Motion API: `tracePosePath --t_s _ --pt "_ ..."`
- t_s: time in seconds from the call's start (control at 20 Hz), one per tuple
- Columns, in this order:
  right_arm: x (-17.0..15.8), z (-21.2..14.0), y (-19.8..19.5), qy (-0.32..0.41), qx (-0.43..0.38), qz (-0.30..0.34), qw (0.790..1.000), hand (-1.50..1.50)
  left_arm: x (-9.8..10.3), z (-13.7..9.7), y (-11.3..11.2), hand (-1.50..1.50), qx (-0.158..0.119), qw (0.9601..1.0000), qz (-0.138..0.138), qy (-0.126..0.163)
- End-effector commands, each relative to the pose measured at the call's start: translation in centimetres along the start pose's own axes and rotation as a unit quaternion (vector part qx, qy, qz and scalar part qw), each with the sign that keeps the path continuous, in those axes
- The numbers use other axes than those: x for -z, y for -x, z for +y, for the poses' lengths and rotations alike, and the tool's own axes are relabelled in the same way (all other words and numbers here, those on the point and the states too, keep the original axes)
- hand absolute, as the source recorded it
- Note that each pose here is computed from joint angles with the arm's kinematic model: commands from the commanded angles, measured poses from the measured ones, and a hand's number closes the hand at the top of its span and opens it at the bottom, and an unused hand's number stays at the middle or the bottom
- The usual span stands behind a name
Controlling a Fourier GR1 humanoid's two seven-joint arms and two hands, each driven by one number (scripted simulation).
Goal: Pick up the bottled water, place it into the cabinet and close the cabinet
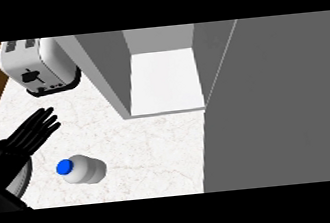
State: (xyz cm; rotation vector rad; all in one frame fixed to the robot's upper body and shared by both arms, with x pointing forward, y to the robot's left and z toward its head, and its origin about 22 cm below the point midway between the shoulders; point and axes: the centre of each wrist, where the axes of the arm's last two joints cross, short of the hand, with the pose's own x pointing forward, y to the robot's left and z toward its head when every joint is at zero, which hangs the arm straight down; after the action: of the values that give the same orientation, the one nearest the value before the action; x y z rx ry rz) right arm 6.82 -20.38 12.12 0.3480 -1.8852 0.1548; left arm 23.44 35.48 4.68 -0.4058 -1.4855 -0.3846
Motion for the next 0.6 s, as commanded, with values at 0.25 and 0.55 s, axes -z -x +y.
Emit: tracePosePath --t_s 0.25,0.55 --pt "-1.4 0.9 -4.0 -0.007 -0.027 -0.012 1.0 -1.5 1.4 -0.7 8.0 -1.5 -0.034 0.9984 0.045 -0.001" --pt "-1.6 0.5 -3.2 -0.007 -0.03 -0.022 0.999 -1.5 2.8 -0.2 12.2 -1.5 -0.042 0.9974 0.058 -0.002"
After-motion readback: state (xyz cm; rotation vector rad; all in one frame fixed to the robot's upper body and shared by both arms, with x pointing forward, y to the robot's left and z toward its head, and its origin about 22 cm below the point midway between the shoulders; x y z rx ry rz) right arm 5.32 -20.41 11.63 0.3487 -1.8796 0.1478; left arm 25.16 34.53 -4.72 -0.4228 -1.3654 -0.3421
